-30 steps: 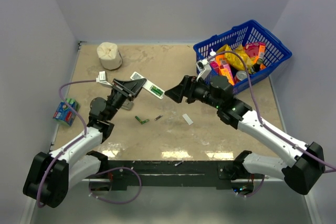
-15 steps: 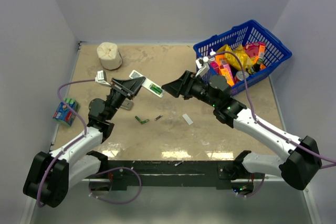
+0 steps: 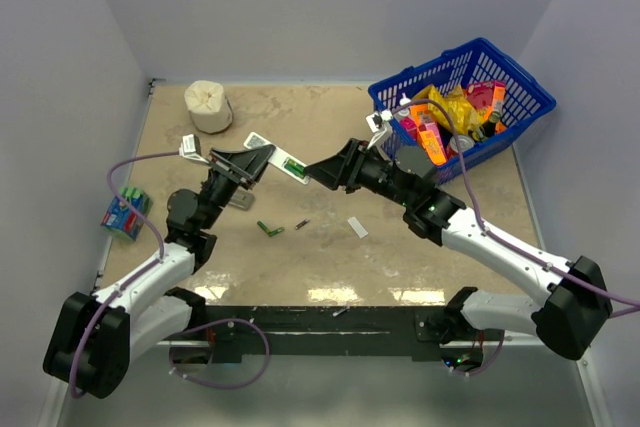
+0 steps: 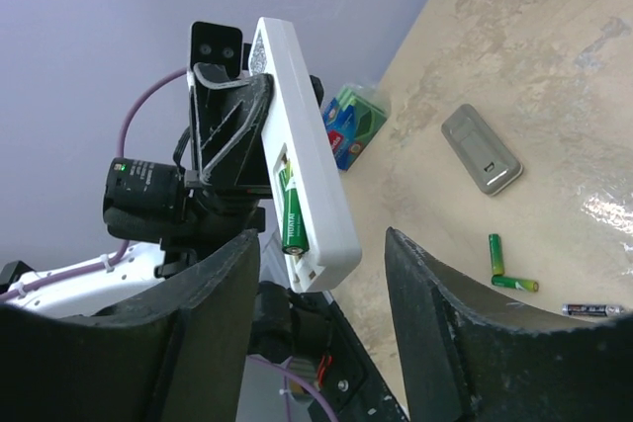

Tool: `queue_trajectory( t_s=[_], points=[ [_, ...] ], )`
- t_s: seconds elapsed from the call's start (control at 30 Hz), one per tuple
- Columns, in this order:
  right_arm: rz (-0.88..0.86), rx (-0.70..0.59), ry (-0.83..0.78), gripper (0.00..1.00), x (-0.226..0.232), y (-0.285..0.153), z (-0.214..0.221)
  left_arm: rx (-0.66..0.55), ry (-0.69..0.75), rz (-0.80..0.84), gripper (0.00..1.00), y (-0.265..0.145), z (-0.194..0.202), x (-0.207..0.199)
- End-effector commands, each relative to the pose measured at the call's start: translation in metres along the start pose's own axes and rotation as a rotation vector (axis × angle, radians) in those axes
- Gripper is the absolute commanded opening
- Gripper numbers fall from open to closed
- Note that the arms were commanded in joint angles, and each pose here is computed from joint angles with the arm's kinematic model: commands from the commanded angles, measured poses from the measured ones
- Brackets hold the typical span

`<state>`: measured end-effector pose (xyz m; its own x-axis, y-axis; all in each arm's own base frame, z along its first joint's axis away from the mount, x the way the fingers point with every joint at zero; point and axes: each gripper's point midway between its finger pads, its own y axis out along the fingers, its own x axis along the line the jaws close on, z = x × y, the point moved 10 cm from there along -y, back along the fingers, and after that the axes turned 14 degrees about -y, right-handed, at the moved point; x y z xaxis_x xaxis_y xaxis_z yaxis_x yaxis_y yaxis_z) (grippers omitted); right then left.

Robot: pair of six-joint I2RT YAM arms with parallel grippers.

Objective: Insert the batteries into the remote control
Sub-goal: Load the battery into the remote control.

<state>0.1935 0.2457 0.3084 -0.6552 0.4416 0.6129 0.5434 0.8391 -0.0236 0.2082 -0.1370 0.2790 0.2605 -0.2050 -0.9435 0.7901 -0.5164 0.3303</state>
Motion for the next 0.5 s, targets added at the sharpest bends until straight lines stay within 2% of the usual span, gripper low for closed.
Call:
queue_trajectory(
  t_s=[0.0, 0.23, 0.47],
  points=[
    [-0.043, -0.031, 0.0, 0.54, 0.0057, -0.0006, -0.0027, -0.011, 0.015, 0.119, 0.0, -0.0006, 0.0001, -0.0228],
    [-0.063, -0.045, -0.008, 0.44, 0.0094, -0.0011, -0.0039, -0.004, 0.011, 0.127, 0.0, -0.0009, 0.0009, -0.0254],
    [-0.071, -0.04, -0.013, 0.42, 0.0101, 0.0005, -0.0035, 0.002, 0.009, 0.137, 0.0, 0.0002, 0.0013, -0.0288]
  ],
)
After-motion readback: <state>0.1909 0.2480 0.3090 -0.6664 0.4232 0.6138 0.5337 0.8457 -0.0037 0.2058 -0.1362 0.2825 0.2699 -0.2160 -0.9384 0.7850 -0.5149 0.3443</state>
